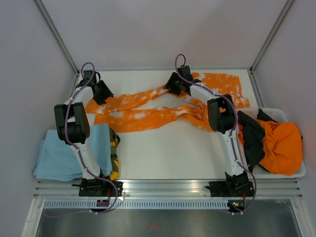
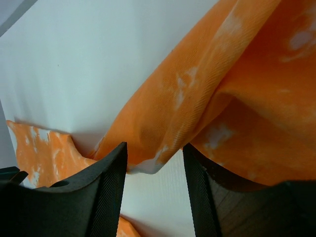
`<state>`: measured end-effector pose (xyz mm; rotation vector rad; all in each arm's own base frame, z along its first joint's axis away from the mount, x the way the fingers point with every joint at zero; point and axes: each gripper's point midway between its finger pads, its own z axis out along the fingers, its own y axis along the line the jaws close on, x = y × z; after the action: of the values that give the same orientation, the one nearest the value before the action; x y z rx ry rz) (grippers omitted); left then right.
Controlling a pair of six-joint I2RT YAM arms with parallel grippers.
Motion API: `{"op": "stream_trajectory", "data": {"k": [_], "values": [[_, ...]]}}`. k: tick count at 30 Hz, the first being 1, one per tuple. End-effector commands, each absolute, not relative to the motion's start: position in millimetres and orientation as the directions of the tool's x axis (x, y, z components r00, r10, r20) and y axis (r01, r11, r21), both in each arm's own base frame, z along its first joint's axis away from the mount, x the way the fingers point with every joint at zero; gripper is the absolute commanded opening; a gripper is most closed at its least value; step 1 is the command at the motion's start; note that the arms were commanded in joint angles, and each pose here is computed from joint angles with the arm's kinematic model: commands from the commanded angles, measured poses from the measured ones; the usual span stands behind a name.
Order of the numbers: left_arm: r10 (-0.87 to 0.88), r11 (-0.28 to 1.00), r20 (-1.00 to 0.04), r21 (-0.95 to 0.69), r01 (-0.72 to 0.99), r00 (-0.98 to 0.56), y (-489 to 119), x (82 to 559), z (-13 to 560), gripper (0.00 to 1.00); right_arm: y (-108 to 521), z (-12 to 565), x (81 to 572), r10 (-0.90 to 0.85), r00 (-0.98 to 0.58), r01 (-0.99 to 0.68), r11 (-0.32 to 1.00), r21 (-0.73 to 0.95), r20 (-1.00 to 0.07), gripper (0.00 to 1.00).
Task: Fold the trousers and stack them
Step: Flatten the trousers out
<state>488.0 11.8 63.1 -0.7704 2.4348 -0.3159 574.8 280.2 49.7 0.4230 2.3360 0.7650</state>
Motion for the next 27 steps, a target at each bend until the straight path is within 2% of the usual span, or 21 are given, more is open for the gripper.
{"op": "stream_trajectory", "data": {"k": [1,6,11,20,27], "values": [[-0.602,0.796,-0.490,-0.432,-0.424,-0.631,8.9,496.8,95.6,0.62,304.9,84.8,567.8,0.511,-0.740,0.077,0.710,0.700,-0.437,0.55],[-0.596,0.801,-0.494,-0.425,-0.422,-0.633,9.8,495.3,95.5,0.62,310.9,89.9,558.8,0.548,-0.739,0.119,0.678,0.726,-0.391,0.54],[-0.599,0.798,-0.489,-0.431,-0.421,-0.635,7.8,495.1,94.3,0.62,311.0,92.0,551.0,0.578,-0.738,0.157,0.649,0.745,-0.348,0.58],[-0.595,0.802,-0.497,-0.418,-0.427,-0.631,10.9,490.5,94.7,0.62,314.7,116.6,555.1,0.610,-0.714,0.142,0.607,0.782,-0.344,0.54],[-0.599,0.798,-0.488,-0.425,-0.426,-0.635,9.0,491.1,91.0,0.62,313.2,103.3,561.8,0.629,-0.700,0.170,0.608,0.776,-0.339,0.47]]}}
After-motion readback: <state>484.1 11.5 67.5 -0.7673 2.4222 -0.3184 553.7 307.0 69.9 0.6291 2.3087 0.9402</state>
